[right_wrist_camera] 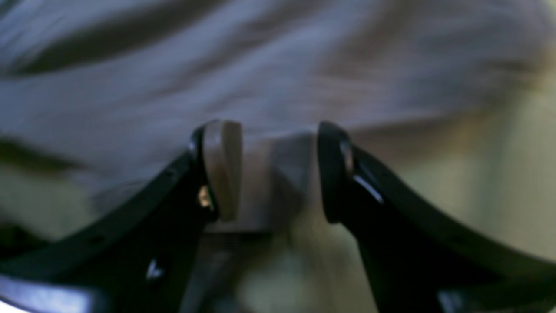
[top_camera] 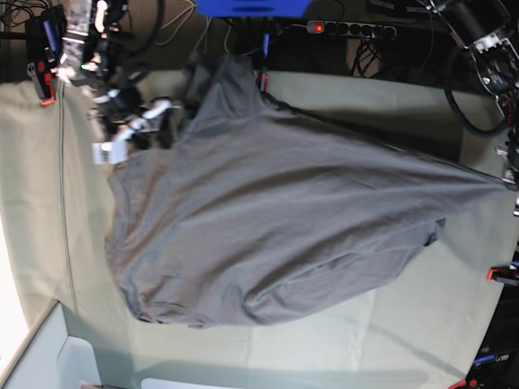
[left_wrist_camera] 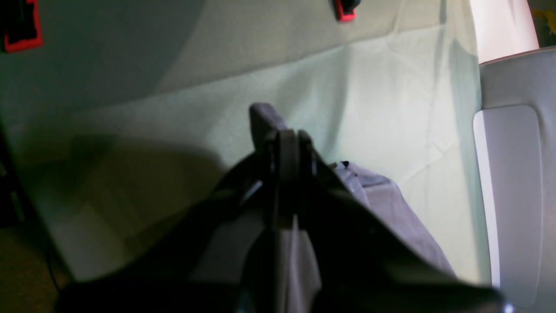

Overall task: Layout the t-shirt on the table in an organized manner, then fold the t-shirt properly
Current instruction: 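Grasp the shirt collar area with the right gripper and drag it outward, then pull the grasped shirt edge with the right gripper away from the left gripper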

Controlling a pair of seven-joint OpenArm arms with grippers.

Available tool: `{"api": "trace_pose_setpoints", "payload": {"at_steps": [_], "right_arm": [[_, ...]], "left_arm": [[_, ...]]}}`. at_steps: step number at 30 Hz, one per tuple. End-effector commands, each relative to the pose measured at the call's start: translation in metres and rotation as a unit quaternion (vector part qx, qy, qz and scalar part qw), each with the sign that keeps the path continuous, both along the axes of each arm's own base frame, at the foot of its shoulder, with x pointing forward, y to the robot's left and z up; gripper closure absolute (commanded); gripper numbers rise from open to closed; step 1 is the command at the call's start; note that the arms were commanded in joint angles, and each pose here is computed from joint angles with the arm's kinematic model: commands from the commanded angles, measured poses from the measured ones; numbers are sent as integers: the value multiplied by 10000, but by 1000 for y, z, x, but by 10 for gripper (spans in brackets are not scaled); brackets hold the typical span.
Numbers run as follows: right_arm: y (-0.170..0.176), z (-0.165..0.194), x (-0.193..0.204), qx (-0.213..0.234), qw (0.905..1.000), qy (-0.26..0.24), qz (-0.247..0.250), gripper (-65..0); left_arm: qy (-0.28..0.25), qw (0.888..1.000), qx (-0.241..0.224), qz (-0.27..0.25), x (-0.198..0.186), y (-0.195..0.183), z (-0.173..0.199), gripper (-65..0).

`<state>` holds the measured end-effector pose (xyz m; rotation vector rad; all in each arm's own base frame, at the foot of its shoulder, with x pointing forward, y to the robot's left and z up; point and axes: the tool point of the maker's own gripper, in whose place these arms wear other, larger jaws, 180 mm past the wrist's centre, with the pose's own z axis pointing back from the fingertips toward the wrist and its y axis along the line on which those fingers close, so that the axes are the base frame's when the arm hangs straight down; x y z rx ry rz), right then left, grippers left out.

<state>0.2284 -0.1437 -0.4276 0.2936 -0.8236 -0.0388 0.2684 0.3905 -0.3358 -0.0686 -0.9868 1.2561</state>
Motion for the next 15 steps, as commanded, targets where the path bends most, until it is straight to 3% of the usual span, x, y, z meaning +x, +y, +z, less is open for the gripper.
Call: {"api": "trace_pose_setpoints", "payload": {"at_steps": [1,8,15], "right_arm": [[-4,12,3,25,9997,-235,-69,-285],[-10,-4,-16,27,9998,56,-165,-287],[12,-40,-25,360,9978,546,-87,-287]], "left_arm": [[-153,9996,233,53,4,10,17,0],[-176,9996,202,56,6,8,16,0],[-174,9996,201,48,6,8,16,0]]}}
